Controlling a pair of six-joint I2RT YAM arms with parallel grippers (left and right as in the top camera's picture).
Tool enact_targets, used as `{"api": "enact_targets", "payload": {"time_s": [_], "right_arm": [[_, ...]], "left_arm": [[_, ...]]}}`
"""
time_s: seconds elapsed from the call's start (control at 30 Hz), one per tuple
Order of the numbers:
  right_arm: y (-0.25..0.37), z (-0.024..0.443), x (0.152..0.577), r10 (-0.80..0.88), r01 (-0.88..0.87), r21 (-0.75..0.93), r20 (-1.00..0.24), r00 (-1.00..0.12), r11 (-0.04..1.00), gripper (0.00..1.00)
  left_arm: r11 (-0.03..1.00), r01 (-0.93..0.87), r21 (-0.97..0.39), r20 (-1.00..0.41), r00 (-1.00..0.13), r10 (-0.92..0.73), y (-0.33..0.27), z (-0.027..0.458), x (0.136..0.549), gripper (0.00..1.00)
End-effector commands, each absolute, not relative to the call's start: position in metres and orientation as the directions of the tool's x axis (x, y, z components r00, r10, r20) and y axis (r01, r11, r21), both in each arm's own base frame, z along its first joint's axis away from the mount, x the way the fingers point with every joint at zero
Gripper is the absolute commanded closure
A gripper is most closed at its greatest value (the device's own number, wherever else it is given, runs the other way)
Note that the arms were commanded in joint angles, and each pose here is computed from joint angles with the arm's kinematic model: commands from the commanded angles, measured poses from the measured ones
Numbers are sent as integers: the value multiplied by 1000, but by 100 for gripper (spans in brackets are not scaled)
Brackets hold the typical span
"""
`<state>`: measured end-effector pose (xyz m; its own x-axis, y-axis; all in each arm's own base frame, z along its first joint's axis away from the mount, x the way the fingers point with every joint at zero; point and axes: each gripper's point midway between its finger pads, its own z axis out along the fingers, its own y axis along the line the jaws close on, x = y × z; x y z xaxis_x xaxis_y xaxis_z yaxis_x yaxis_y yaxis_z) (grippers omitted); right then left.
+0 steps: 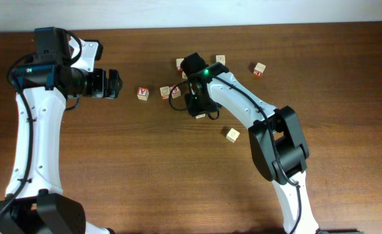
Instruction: Rotate 5 blocks
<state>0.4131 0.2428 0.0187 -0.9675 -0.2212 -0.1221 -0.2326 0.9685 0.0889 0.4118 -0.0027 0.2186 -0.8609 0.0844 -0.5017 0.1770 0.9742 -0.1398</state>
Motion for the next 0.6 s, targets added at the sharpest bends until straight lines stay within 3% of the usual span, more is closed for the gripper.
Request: {"api": "enact_targets", "payload": {"time_s": [0.0, 0.1, 0.3, 0.57], "right_arm": [[239, 21, 405, -157, -164, 98, -72, -985, 982, 66], [235, 31, 395, -81, -83, 90, -26, -996, 993, 73], [227, 30, 363, -35, -32, 33, 97, -995, 999, 73], [222, 19, 338, -5, -8, -15, 170, -985, 1000, 70]], "left_arm": [[972, 182, -150, -517, -852, 80, -5, 225, 416, 1], [972, 182, -150, -518, -852, 80, -5, 225, 416, 1], [972, 182, -150, -517, -852, 80, -5, 225, 416, 1], [972, 181, -150, -517, -852, 79, -4, 225, 416, 1]]}}
